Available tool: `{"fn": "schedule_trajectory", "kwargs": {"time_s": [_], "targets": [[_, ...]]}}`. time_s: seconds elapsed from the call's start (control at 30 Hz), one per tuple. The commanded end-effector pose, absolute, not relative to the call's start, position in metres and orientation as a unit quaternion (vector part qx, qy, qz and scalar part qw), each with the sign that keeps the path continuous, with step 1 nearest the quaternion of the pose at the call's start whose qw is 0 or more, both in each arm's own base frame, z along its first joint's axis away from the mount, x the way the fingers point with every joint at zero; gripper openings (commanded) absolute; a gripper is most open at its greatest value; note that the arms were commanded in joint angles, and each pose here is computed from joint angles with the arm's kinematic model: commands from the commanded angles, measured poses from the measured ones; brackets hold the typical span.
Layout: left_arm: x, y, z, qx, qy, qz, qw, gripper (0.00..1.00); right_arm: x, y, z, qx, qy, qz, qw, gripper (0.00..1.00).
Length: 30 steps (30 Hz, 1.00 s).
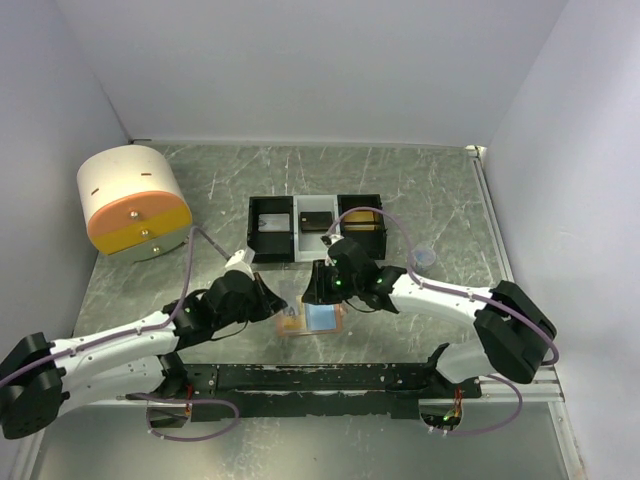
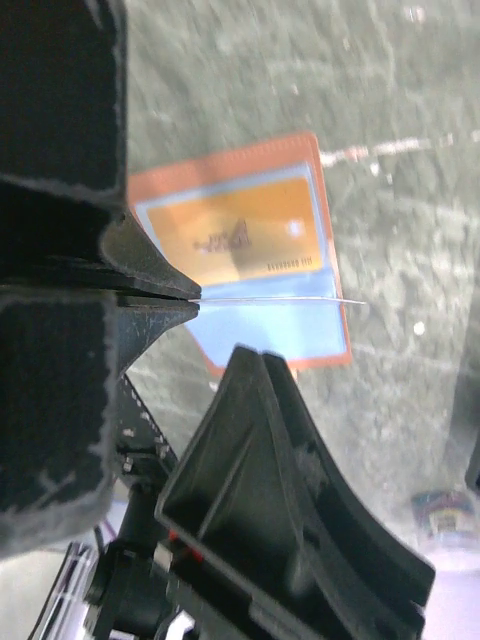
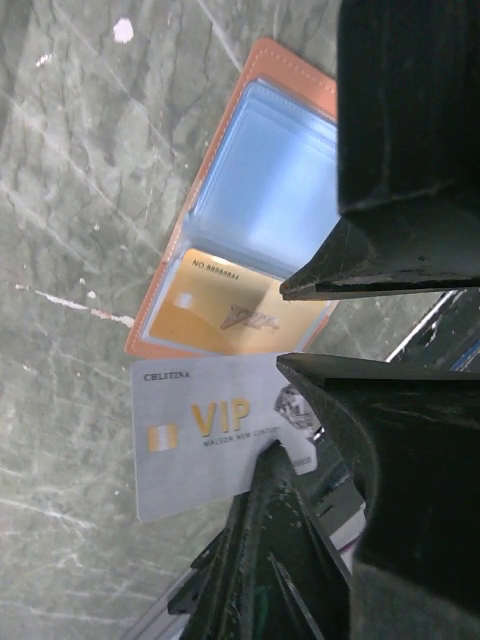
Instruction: Take the credit cards out of the card holder
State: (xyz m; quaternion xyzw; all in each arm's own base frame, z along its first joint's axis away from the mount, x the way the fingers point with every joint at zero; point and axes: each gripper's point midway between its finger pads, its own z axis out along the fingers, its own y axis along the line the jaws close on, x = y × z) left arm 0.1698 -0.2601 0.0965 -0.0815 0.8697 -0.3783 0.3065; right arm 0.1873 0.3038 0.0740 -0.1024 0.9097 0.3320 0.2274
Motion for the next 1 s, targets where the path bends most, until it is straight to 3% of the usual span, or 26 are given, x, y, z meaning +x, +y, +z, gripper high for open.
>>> {"fn": "schedule_trajectory", "kwargs": {"time_s": [0.0, 0.37, 0.6, 0.97], "targets": [[0.168, -0.228, 0.085, -0.093, 0.892, -0.306, 0.320, 0.07, 0.182, 0.319, 0.078, -0.107, 0.897, 0.371, 0.216, 0.28], [0.163, -0.222, 0.091, -0.102, 0.878, -0.334, 0.328, 0.07, 0.171, 0.308, 0.022, -0.100, 0.928, 0.319, 0.164, 0.25], [0.162, -0.228, 0.097, -0.090, 0.872, -0.348, 0.331, 0.07, 0.184, 0.281, 0.023, -0.068, 0.945, 0.250, 0.201, 0.25], [0.155, -0.246, 0.118, -0.042, 0.834, -0.428, 0.346, 0.07, 0.187, 0.298, 0.090, -0.081, 0.875, 0.381, 0.288, 0.37]]}}
